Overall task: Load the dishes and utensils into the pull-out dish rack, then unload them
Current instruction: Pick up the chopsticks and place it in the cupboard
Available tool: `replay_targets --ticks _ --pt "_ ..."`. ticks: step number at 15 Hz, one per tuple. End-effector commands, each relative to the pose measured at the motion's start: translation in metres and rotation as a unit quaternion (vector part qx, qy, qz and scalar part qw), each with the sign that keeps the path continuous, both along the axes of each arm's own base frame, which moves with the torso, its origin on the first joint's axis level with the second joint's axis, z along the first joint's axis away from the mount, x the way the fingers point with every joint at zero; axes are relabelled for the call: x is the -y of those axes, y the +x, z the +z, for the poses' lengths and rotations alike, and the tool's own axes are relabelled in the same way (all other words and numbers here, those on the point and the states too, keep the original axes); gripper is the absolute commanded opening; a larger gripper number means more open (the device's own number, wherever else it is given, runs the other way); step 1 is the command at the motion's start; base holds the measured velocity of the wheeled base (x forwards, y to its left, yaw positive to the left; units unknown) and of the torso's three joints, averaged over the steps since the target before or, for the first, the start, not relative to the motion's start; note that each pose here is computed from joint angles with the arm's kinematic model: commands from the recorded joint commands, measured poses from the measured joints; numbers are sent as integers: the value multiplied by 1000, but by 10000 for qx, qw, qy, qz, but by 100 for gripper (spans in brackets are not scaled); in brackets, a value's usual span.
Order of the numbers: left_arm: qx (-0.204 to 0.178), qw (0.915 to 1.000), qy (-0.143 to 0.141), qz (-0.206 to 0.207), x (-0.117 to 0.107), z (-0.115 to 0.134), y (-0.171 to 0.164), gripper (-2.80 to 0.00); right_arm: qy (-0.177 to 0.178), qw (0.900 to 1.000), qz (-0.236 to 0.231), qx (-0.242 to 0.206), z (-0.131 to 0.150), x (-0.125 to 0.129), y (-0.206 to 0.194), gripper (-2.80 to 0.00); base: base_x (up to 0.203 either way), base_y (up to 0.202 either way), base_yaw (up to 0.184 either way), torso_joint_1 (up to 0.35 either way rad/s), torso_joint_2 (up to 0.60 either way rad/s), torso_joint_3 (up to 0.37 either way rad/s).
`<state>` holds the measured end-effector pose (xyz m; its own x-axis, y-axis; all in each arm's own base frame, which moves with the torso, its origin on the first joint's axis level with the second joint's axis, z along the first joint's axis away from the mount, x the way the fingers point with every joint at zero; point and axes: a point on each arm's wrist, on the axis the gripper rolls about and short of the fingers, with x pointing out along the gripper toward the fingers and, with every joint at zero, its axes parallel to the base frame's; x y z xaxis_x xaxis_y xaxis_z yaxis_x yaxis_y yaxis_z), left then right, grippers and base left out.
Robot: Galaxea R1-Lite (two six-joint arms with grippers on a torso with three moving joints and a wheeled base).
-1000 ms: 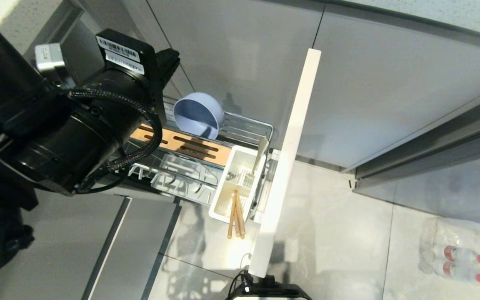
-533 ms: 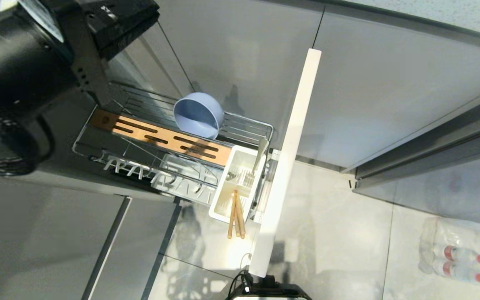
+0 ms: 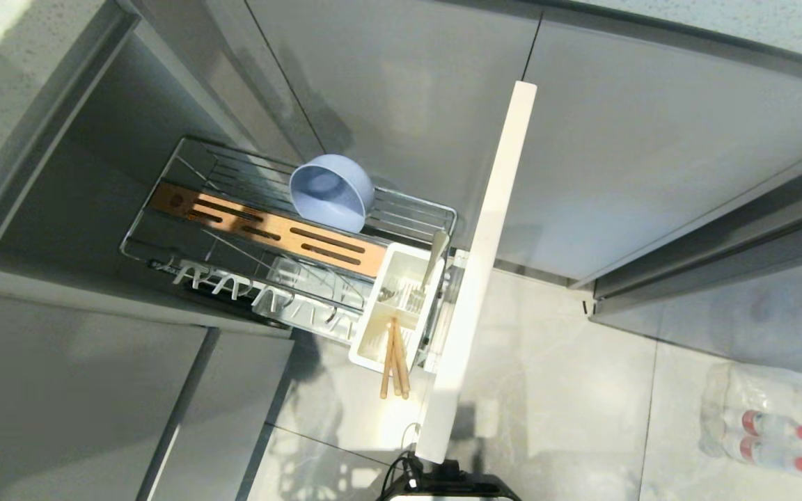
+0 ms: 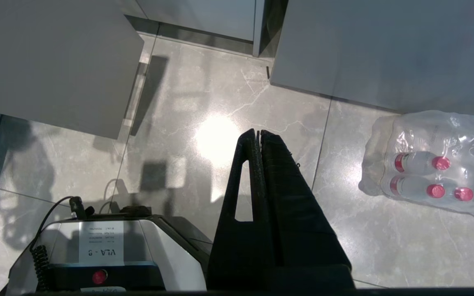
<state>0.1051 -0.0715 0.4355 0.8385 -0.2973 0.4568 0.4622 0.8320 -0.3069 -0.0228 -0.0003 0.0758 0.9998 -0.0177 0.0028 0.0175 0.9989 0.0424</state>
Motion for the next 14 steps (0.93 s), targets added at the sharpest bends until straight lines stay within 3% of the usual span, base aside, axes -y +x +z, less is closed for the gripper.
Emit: replay_targets --ticks 1,4,6,8,10,14 --pt "148 9985 -91 517 -17 17 -6 -280 3 10000 4 -6 0 0 0 -280 0 0 0 0 0 0" --pt "-83 9872 75 1592 -47 37 -21 -280 3 10000 4 -6 0 0 0 -280 0 0 0 0 0 0" --pt "-307 9714 174 2349 -65 42 -38 -280 3 10000 4 1 0 0 0 -280 0 0 0 0 0 0" --pt "-620 9485 244 3096 -76 41 -62 -280 3 10000 4 -6 0 0 0 -280 0 0 0 0 0 0" --pt "-692 9351 62 3475 -79 39 -90 -280 3 10000 3 -6 0 0 0 -280 0 0 0 0 0 0" --pt "-1237 8986 -302 4198 -79 26 -104 -280 3 10000 -4 -6 0 0 0 -280 0 0 0 0 0 0"
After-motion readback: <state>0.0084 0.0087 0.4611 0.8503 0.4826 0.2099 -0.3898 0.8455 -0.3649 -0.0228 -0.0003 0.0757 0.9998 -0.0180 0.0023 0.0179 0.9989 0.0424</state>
